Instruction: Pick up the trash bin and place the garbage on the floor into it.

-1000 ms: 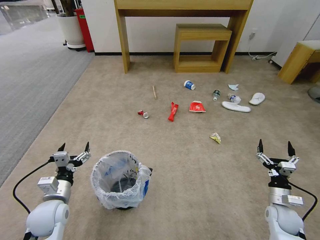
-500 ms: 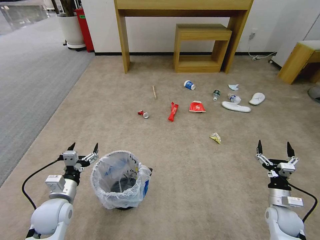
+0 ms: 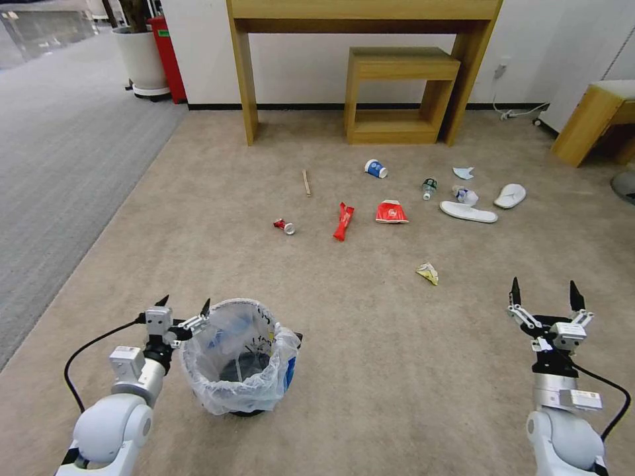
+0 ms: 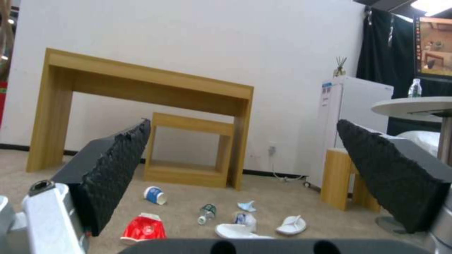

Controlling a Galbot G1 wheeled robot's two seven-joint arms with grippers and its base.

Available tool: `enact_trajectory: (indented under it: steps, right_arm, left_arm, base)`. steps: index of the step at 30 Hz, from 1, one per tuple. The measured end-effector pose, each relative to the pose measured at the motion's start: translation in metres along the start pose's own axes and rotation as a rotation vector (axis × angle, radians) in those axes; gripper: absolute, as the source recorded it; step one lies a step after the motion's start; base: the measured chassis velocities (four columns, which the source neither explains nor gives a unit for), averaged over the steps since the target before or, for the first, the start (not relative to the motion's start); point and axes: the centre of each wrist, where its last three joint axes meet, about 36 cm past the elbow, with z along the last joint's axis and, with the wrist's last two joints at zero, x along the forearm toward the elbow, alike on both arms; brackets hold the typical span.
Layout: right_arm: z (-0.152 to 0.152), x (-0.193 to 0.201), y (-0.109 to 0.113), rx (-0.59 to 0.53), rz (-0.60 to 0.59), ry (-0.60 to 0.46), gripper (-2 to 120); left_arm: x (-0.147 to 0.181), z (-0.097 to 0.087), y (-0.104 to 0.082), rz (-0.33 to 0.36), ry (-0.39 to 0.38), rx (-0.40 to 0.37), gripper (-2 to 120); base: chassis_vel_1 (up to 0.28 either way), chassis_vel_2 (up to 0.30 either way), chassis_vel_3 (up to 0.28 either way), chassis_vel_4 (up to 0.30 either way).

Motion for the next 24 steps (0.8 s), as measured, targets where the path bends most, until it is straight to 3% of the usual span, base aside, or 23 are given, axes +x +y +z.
enact_trajectory:
  steps: [11, 24]
  right_arm:
    - [0.003, 0.002, 0.002, 0.0, -0.001, 0.007, 100]
    - [0.005, 0.0, 0.003, -0.001, -0.002, 0.008, 100]
  left_arm:
    - [-0.004, 0.012, -0.005, 0.033, 0.074, 0.038, 100]
    - [-0.004, 0.022, -0.01, 0.024, 0.145, 0.058, 100]
  base:
    - [0.0, 0.0, 0.0, 0.0]
    - [0.0, 0.0, 0.0, 0.0]
